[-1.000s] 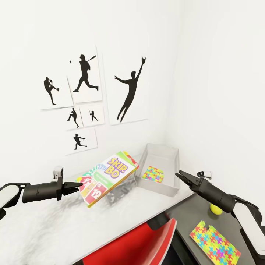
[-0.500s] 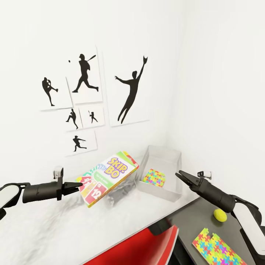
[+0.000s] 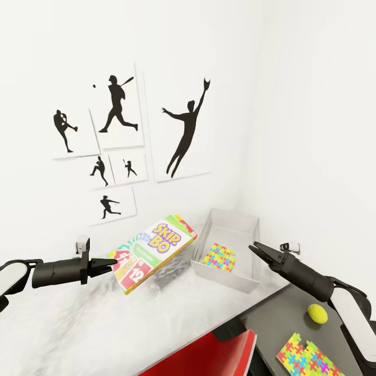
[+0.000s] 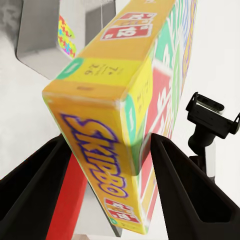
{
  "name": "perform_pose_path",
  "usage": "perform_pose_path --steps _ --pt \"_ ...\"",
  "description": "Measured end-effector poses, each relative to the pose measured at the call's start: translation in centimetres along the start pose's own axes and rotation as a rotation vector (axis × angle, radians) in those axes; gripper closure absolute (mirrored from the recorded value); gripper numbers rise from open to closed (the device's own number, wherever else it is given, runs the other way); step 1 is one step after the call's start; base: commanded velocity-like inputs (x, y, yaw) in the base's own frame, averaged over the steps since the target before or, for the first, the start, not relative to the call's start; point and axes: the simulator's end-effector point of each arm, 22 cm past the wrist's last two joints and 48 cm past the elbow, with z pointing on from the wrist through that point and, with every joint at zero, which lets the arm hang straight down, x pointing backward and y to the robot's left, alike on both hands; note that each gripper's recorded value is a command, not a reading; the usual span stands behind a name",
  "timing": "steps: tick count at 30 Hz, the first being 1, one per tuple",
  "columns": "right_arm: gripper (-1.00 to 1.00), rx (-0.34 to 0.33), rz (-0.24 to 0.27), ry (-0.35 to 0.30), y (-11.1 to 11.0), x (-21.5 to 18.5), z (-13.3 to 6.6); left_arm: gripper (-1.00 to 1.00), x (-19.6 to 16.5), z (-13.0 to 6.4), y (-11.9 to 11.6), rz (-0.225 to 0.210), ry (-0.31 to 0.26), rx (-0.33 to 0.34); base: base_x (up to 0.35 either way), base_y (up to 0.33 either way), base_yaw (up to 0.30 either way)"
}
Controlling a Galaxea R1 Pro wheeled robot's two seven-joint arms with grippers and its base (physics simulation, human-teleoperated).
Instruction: Put all the toys in the child's room - the three board games (two on the bed and one on the table), the two jigsaw puzzles on the table, and the tennis ball on the table - inside the toy box on the table in the child's room.
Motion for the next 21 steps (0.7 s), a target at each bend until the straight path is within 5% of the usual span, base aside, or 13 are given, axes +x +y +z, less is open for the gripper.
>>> perform_pose_path --steps 21 --pt "-1.0 0.0 0.0 0.0 0.01 0.0 0.0 1.0 0.0 0.0 0.0 0.0 0.0 0.0 0.057 0.0 0.0"
